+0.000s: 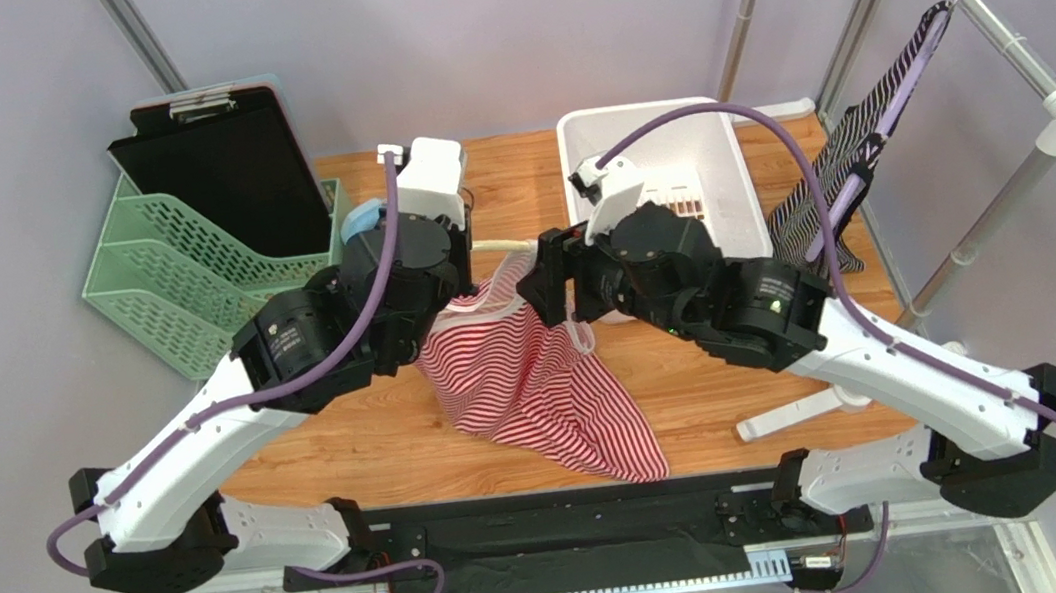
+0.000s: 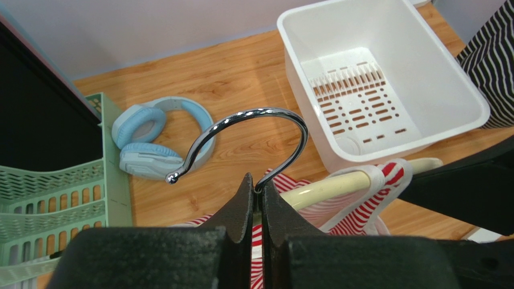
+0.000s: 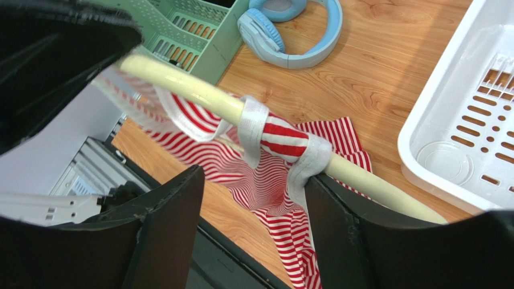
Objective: Remove the tank top from the hanger
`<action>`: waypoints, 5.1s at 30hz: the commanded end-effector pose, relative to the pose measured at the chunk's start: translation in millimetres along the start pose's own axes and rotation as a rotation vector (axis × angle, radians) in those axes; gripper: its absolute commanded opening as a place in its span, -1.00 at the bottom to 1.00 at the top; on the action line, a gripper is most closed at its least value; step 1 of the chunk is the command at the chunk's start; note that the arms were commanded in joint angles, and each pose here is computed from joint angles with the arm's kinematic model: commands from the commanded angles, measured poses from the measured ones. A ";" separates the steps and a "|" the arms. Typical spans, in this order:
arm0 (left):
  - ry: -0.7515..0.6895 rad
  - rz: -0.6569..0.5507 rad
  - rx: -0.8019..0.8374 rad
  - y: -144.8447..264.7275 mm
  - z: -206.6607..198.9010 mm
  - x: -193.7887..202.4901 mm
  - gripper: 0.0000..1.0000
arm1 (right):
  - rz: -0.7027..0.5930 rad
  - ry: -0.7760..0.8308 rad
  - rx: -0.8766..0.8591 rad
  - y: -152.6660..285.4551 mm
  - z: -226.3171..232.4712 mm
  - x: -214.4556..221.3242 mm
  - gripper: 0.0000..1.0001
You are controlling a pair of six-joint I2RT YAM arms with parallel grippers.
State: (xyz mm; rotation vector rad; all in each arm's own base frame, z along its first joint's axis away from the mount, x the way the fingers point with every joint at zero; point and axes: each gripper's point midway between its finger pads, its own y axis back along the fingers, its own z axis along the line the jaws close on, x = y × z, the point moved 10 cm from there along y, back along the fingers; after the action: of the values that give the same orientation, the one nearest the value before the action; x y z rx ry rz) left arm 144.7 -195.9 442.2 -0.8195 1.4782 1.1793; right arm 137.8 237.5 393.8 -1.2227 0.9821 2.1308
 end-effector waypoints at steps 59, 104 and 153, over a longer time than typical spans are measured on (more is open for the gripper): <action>0.384 -0.325 0.207 97.6 94.5 18.1 -1.00 | -0.111 -0.249 0.146 -14.7 -58.4 82.8 -1.00; 0.156 -0.242 0.169 76.4 76.4 10.8 -1.00 | 0.101 -0.110 0.043 40.4 -120.1 142.3 0.86; -0.096 -0.165 0.853 103.6 42.1 29.0 -1.00 | 0.637 -0.347 -1.029 76.6 30.5 60.4 -0.12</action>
State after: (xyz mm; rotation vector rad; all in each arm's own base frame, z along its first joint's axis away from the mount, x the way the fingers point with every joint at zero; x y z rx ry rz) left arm 55.9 -124.2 427.0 -0.2245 1.6229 0.4621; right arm 46.2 224.1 372.0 -0.8678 0.1353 3.3854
